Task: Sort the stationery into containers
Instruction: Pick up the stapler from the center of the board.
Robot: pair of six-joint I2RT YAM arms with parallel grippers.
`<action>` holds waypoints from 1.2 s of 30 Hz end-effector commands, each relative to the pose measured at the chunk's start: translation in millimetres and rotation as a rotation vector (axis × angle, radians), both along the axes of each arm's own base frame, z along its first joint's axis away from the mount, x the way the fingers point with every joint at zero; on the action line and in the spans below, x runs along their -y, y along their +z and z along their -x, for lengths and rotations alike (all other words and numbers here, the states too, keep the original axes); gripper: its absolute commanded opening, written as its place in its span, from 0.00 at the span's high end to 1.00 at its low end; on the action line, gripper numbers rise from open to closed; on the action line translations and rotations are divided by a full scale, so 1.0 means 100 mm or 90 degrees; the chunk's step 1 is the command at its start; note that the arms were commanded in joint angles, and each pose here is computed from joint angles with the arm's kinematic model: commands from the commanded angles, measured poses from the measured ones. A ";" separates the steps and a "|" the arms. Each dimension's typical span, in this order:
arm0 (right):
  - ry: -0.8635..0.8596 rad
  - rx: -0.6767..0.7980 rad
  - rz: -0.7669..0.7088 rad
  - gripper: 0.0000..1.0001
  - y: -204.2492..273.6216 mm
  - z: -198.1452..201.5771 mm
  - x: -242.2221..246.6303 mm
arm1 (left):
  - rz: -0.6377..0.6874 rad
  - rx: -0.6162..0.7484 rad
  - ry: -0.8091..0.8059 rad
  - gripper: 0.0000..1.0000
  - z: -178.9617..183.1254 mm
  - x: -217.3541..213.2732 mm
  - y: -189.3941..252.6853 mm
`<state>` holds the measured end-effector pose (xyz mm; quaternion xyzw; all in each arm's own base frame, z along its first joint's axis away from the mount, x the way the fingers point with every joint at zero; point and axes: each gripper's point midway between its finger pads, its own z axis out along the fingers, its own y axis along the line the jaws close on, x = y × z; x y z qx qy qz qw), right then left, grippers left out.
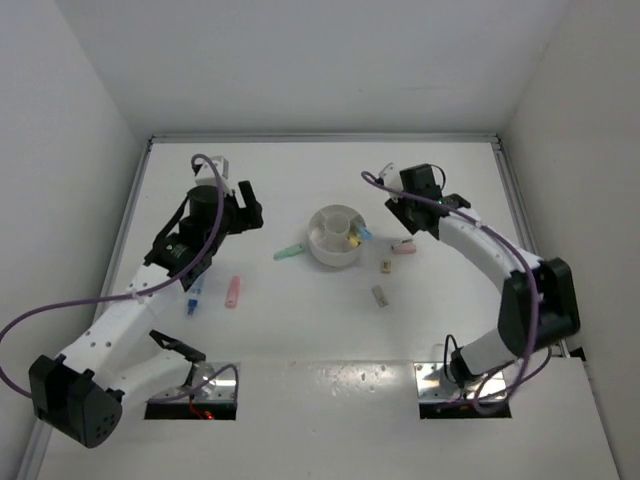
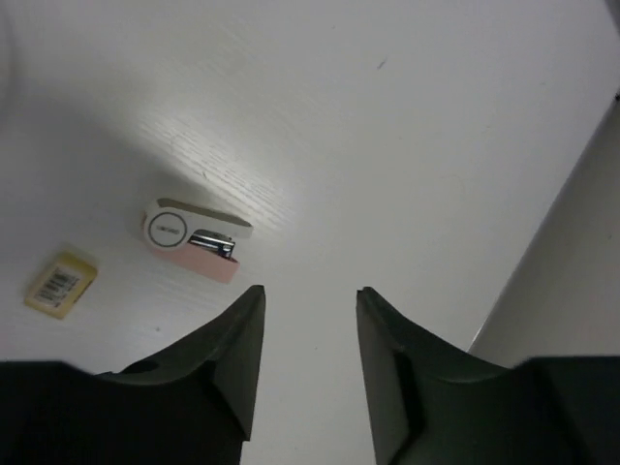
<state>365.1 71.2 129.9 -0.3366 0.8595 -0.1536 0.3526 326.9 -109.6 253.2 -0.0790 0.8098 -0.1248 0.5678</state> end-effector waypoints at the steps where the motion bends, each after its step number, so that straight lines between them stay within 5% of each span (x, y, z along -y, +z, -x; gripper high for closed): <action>1: -0.019 -0.172 -0.025 0.54 -0.52 0.11 0.11 | -0.051 -0.064 -0.026 0.14 0.01 -0.03 -0.29; 5: 0.108 -0.191 -0.075 0.41 -0.69 0.07 0.23 | -0.048 -0.032 -0.001 0.10 0.05 -0.13 -0.13; 9: 0.296 -0.137 -0.072 0.41 -0.59 0.21 0.14 | -0.038 -0.014 -0.008 0.09 0.10 -0.12 -0.06; 18: 0.540 -0.103 -0.085 0.41 -0.78 0.35 -0.15 | -0.031 -0.009 -0.020 0.09 0.13 -0.10 -0.05; 32: 0.591 -0.049 -0.058 0.41 -0.87 -0.10 -0.24 | -0.035 -0.009 -0.028 0.09 0.16 -0.09 -0.06; 36: 0.597 -0.114 -0.079 0.41 -1.03 -0.08 -0.24 | -0.033 -0.010 -0.034 0.09 0.16 -0.08 -0.06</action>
